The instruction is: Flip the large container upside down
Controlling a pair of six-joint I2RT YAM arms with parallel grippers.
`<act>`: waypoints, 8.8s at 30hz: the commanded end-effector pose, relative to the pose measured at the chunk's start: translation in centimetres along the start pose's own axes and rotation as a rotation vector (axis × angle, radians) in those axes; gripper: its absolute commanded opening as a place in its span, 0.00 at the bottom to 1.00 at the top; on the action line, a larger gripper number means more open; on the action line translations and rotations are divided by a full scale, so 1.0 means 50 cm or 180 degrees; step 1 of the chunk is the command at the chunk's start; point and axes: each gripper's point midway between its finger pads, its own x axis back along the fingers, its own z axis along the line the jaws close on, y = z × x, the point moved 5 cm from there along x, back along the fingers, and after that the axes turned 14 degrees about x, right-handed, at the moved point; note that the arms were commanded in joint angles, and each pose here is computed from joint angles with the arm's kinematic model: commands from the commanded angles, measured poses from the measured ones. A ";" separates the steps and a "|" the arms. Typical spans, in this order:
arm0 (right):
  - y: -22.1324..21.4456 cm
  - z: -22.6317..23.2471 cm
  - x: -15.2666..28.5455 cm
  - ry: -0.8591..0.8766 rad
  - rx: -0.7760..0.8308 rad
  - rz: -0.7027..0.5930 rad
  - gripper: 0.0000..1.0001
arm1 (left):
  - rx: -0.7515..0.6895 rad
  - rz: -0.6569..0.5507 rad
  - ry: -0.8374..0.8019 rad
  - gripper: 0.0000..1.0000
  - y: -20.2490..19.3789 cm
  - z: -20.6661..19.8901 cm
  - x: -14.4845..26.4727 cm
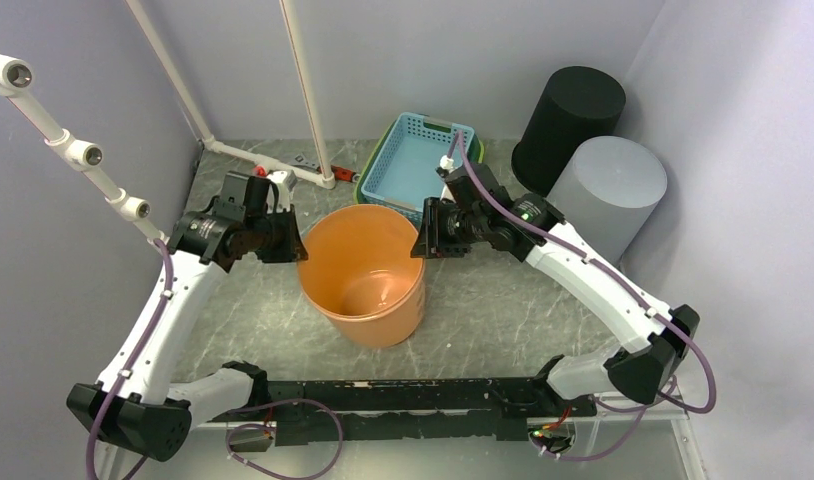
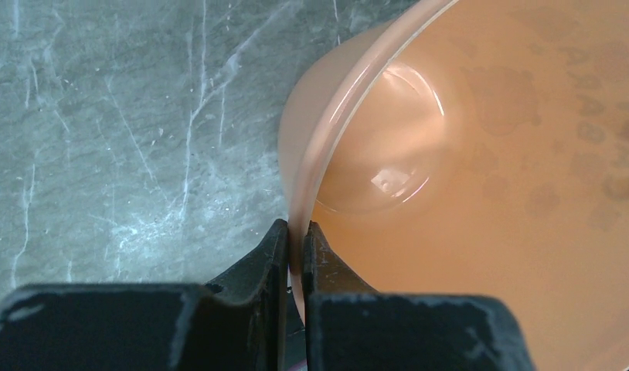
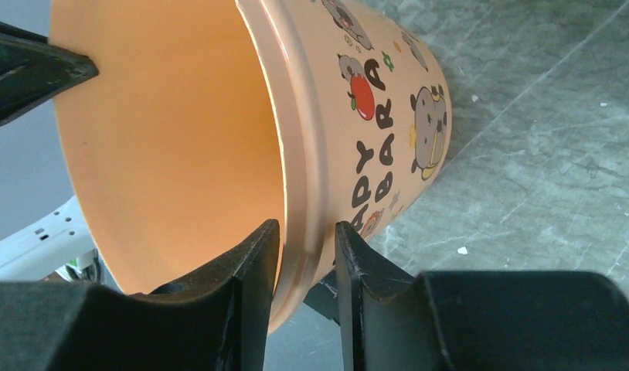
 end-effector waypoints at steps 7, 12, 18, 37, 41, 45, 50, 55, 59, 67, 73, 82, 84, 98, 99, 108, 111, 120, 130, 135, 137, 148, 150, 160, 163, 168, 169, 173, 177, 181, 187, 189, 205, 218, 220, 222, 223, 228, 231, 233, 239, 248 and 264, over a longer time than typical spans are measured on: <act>0.014 -0.004 0.010 -0.0194 0.0144 -0.0001 0.20 | 0.0047 -0.0121 -0.0432 0.19 0.030 -0.052 0.008; 0.028 -0.018 0.032 -0.0436 0.0164 -0.0130 0.02 | 0.0117 -0.0079 -0.0685 0.38 0.033 -0.076 0.004; 0.024 -0.050 0.064 -0.0828 0.0163 -0.0214 0.00 | 0.0145 -0.0130 -0.0863 0.59 0.038 -0.094 0.020; -0.015 -0.132 0.264 -0.1922 0.0419 -0.0255 0.00 | 0.0247 -0.0522 -0.0457 0.91 0.041 -0.054 0.050; -0.014 -0.141 0.262 -0.2072 0.0444 -0.0157 0.00 | 0.0256 -0.0527 -0.0450 0.91 0.034 -0.050 0.053; -0.004 -0.140 0.256 -0.2119 0.0426 -0.0165 0.00 | 0.0257 -0.0480 -0.0476 0.92 0.030 -0.051 0.053; 0.003 -0.142 0.232 -0.2184 0.0427 -0.0077 0.00 | 0.0339 -0.0420 -0.0886 0.91 0.034 -0.088 0.049; 0.004 -0.140 0.193 -0.2224 0.0455 0.0104 0.00 | 0.0546 -0.0092 -0.1515 0.87 0.027 -0.138 0.009; 0.007 -0.133 0.175 -0.2194 0.0487 0.0177 0.00 | 0.0648 0.0165 -0.1644 0.84 0.014 -0.153 -0.051; 0.012 -0.126 0.154 -0.2194 0.0559 0.0258 0.00 | 0.0398 0.0250 -0.1917 0.76 -0.026 -0.220 -0.072; 0.024 -0.110 0.162 -0.2054 0.0526 0.0176 0.00 | 0.0343 0.0296 -0.1252 0.25 -0.052 -0.166 -0.115; 0.031 -0.027 0.151 -0.0905 0.0502 -0.0167 0.27 | 0.0535 0.0232 -0.1055 0.03 -0.093 -0.113 -0.171; 0.022 -0.017 0.137 -0.0721 0.0474 -0.0142 0.34 | 0.0519 0.0194 -0.1004 0.03 -0.097 -0.103 -0.174; 0.036 0.037 0.199 0.0047 0.0504 -0.0861 0.82 | 0.0426 0.0304 -0.0576 0.03 -0.161 -0.018 -0.249; 0.035 0.028 0.203 -0.0045 0.0485 -0.0905 0.83 | 0.0423 0.0310 -0.0565 0.03 -0.166 -0.013 -0.254; -0.022 -0.044 0.148 -0.0544 0.0547 -0.0696 0.89 | 0.0560 0.0512 -0.0324 0.03 -0.214 0.033 -0.322; -0.033 -0.048 0.117 -0.0484 0.0658 -0.0617 0.87 | 0.0657 0.0587 -0.0193 0.03 -0.226 0.046 -0.338; -0.054 -0.066 0.026 -0.0602 0.0724 -0.0130 0.82 | 0.0687 0.0621 0.0176 0.08 -0.223 0.065 -0.339; -0.091 -0.103 -0.012 -0.0934 0.0568 0.0177 0.80 | 0.0642 0.0642 0.0205 0.21 -0.209 0.054 -0.323; -0.095 -0.103 -0.018 -0.0929 0.0517 0.0199 0.80 | 0.0628 0.0632 0.0273 0.36 -0.199 0.050 -0.315; -0.096 -0.103 -0.022 -0.0933 0.0495 0.0222 0.80 | 0.0617 0.0616 0.0258 0.40 -0.194 0.046 -0.309; -0.102 -0.115 -0.030 -0.1083 0.0439 0.0281 0.81 | 0.0777 0.0379 0.0605 0.67 -0.162 0.049 -0.232; -0.104 -0.117 -0.036 -0.1087 0.0439 0.0290 0.81 | 0.0852 0.0236 0.0694 0.75 -0.150 0.052 -0.203; -0.098 -0.113 -0.047 -0.1049 0.0404 0.0253 0.81 | 0.1284 -0.0476 0.1251 0.84 -0.117 0.093 -0.045; -0.095 -0.109 -0.049 -0.1032 0.0403 0.0273 0.80 | 0.1391 -0.0833 0.1059 0.84 -0.091 0.083 0.023; -0.092 -0.105 -0.045 -0.1008 0.0387 0.0250 0.80 | 0.0998 -0.1165 -0.0271 0.85 -0.019 -0.035 0.116; -0.091 -0.105 -0.043 -0.1004 0.0387 0.0244 0.80 | 0.0901 -0.1120 -0.0570 0.85 -0.011 -0.067 0.129; -0.085 -0.102 -0.037 -0.1024 0.0367 0.0225 0.80 | 0.0671 -0.0551 -0.0688 0.82 -0.002 -0.127 0.112; -0.078 -0.099 -0.035 -0.1009 0.0360 0.0172 0.81 | 0.0610 -0.0192 -0.0344 0.77 -0.014 -0.125 0.059; -0.077 -0.098 -0.033 -0.1015 0.0360 0.0184 0.81 | 0.0581 -0.0183 -0.0384 0.76 -0.015 -0.132 0.045; -0.078 -0.098 -0.033 -0.1012 0.0353 0.0195 0.81 | 0.0473 0.0006 -0.0230 0.70 -0.027 -0.131 0.015; -0.078 -0.097 -0.033 -0.1002 0.0347 0.0202 0.81 | 0.0454 0.0022 -0.0220 0.66 -0.032 -0.128 0.011; -0.071 -0.091 -0.020 -0.0974 0.0324 0.0149 0.81 | 0.0448 0.0170 0.0043 0.39 -0.067 -0.109 -0.042; -0.044 -0.075 0.033 -0.0887 0.0292 -0.0202 0.89 | 0.0701 -0.0113 0.0030 0.03 -0.087 -0.071 -0.063; -0.039 -0.073 0.046 -0.0879 0.0276 -0.0276 0.90 | 0.0707 -0.0146 0.0012 0.03 -0.084 -0.065 -0.064; -0.035 -0.071 0.057 -0.0882 0.0261 -0.0341 0.91 | 0.0733 -0.0123 -0.0121 0.03 -0.078 -0.061 -0.067; -0.032 -0.070 0.065 -0.0882 0.0251 -0.0382 0.92 | 0.0770 -0.0088 -0.0247 0.03 -0.073 -0.060 -0.067; -0.022 -0.069 0.100 -0.0882 0.0219 -0.0584 0.97 | 0.0883 0.0057 -0.0838 0.03 -0.055 -0.036 -0.066; -0.017 -0.068 0.116 -0.0845 0.0187 -0.0692 0.98 | 0.0884 0.0036 -0.1039 0.03 -0.046 -0.017 -0.057; -0.016 -0.068 0.120 -0.0826 0.0176 -0.0728 0.99 | 0.0884 0.0063 -0.1202 0.03 -0.046 -0.008 -0.057; -0.014 -0.065 0.124 -0.0793 0.0166 -0.0732 0.99 | 0.1092 0.0111 -0.1427 0.03 -0.054 0.022 -0.061; -0.012 -0.046 0.128 -0.0562 0.0172 -0.0753 1.00 | 0.1356 0.0031 -0.1506 0.03 -0.022 0.067 -0.064; -0.002 0.051 0.059 0.0639 0.0177 -0.0552 0.94 | 0.1605 -0.0169 -0.1453 0.03 -0.009 0.117 -0.067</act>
